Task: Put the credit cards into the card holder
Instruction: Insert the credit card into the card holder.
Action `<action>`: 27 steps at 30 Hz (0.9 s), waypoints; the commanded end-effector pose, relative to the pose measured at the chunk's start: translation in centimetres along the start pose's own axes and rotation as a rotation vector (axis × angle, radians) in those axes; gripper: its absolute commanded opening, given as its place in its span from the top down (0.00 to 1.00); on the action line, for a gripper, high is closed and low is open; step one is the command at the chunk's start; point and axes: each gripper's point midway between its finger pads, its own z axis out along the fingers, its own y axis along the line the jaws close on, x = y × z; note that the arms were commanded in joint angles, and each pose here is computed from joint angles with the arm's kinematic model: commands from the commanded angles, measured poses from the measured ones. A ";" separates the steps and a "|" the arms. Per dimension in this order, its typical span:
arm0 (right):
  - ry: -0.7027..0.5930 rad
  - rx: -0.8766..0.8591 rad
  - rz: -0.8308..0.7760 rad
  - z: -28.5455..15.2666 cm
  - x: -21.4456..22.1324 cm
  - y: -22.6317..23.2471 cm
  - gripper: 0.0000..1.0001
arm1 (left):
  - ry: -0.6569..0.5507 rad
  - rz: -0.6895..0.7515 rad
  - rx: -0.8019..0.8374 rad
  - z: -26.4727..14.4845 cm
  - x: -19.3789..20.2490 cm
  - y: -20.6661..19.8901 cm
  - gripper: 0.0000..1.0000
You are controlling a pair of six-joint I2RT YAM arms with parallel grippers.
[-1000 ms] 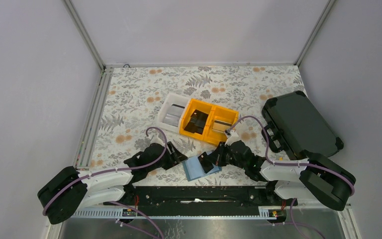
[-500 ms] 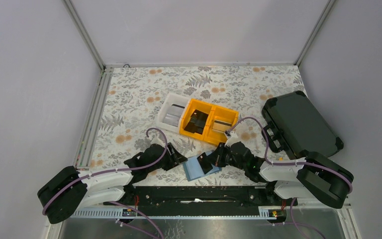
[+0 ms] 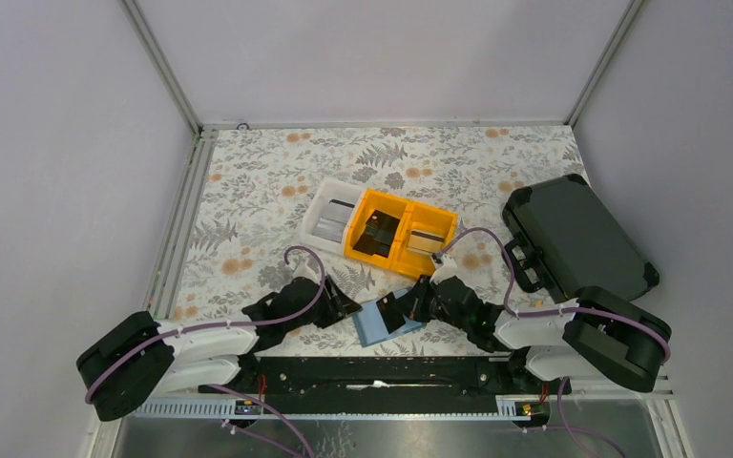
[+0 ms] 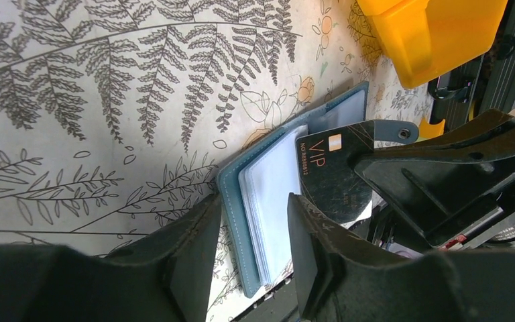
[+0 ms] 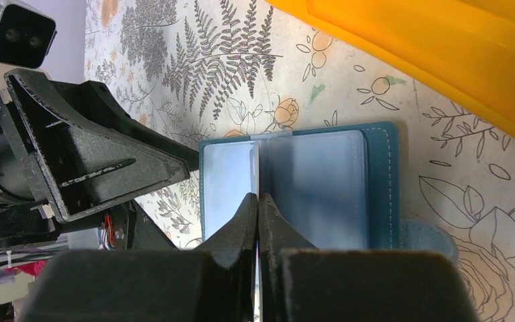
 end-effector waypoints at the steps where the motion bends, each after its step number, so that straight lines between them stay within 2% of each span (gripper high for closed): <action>1: -0.052 0.060 0.002 0.2 -0.2 -1.0 1.00 | 0.056 0.006 -0.102 0.1 1.7 3.3 0.57; 8: -0.050 0.081 -0.006 0.4 0.4 -1.2 1.00 | 0.090 0.005 -0.100 0.2 2.4 3.2 0.60; 18: -0.170 0.128 -0.058 -2.1 -2.4 -1.9 1.00 | 0.078 -0.002 -0.129 -0.2 2.3 3.9 0.61; 27: -0.115 0.057 -0.051 -1.3 -1.1 -0.9 1.00 | 0.081 0.005 -0.133 -0.2 2.3 3.8 0.61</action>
